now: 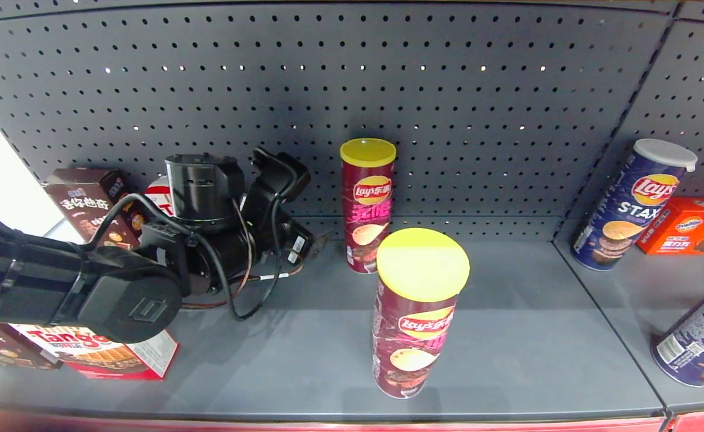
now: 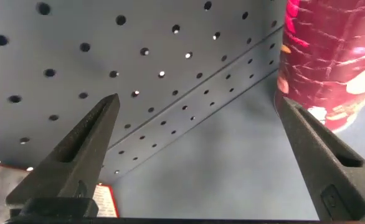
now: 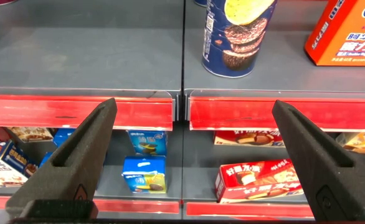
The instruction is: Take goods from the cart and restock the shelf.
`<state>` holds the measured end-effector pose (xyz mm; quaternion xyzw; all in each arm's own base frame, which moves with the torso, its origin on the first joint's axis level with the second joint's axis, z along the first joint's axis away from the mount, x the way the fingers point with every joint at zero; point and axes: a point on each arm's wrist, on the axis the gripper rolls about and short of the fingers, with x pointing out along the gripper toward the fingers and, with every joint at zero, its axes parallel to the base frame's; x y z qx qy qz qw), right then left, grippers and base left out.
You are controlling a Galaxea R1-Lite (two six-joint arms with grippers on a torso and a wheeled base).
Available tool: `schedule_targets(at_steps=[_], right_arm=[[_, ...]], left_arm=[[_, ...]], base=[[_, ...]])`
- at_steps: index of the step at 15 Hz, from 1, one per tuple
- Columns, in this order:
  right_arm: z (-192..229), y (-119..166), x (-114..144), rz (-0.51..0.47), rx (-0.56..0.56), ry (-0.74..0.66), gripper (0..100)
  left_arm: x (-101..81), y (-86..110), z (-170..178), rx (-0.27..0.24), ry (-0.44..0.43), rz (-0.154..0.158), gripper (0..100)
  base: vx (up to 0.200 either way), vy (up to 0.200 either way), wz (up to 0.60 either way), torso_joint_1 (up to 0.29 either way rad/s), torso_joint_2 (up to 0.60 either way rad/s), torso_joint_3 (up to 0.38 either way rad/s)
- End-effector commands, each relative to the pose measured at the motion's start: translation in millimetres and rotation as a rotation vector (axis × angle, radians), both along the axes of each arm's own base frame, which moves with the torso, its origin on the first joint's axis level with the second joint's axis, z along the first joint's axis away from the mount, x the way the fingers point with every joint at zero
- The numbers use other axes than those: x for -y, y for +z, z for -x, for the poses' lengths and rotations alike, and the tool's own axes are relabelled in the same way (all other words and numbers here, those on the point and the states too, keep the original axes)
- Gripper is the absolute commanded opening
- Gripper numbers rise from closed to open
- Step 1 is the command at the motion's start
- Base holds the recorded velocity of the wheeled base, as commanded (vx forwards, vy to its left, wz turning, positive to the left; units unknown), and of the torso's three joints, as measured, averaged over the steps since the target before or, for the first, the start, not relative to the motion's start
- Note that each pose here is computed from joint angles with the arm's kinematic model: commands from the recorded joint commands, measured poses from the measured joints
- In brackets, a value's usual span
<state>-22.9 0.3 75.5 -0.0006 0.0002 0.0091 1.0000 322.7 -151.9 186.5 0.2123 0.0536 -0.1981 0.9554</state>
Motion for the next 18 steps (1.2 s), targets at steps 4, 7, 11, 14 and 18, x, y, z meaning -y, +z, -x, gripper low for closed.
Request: schedule_targets(at_steps=[4, 7, 11, 14, 18], right_arm=[[-0.1, -0.2, 0.0, 0.000, -0.001, 0.000, 100], [-0.1, -0.2, 0.0, 0.000, -0.001, 0.000, 100], [-0.1, -0.2, 0.0, 0.000, -0.001, 0.000, 100], [-0.1, -0.2, 0.0, 0.000, -0.001, 0.000, 100], [0.0, 0.2, 0.0, 0.000, 0.000, 0.000, 100]], left_arm=[[8.1, -7.4, -16.6, -0.006, -0.001, -0.003, 100], [11.5, -12.2, -18.4, -0.018, -0.005, -0.009, 100], [16.0, -15.9, -18.5, -0.027, -0.016, -0.013, 100], [20.0, -18.1, -19.9, -0.029, -0.024, -0.014, 100], [26.1, -20.1, -19.9, -0.034, -0.039, -0.016, 100]], base=[[0.000, 0.000, 0.00, 0.000, 0.00, 0.000], [0.000, 0.000, 0.00, 0.000, 0.00, 0.000], [0.000, 0.000, 0.00, 0.000, 0.00, 0.000], [0.000, 0.000, 0.00, 0.000, 0.00, 0.000], [0.000, 0.000, 0.00, 0.000, 0.00, 0.000]])
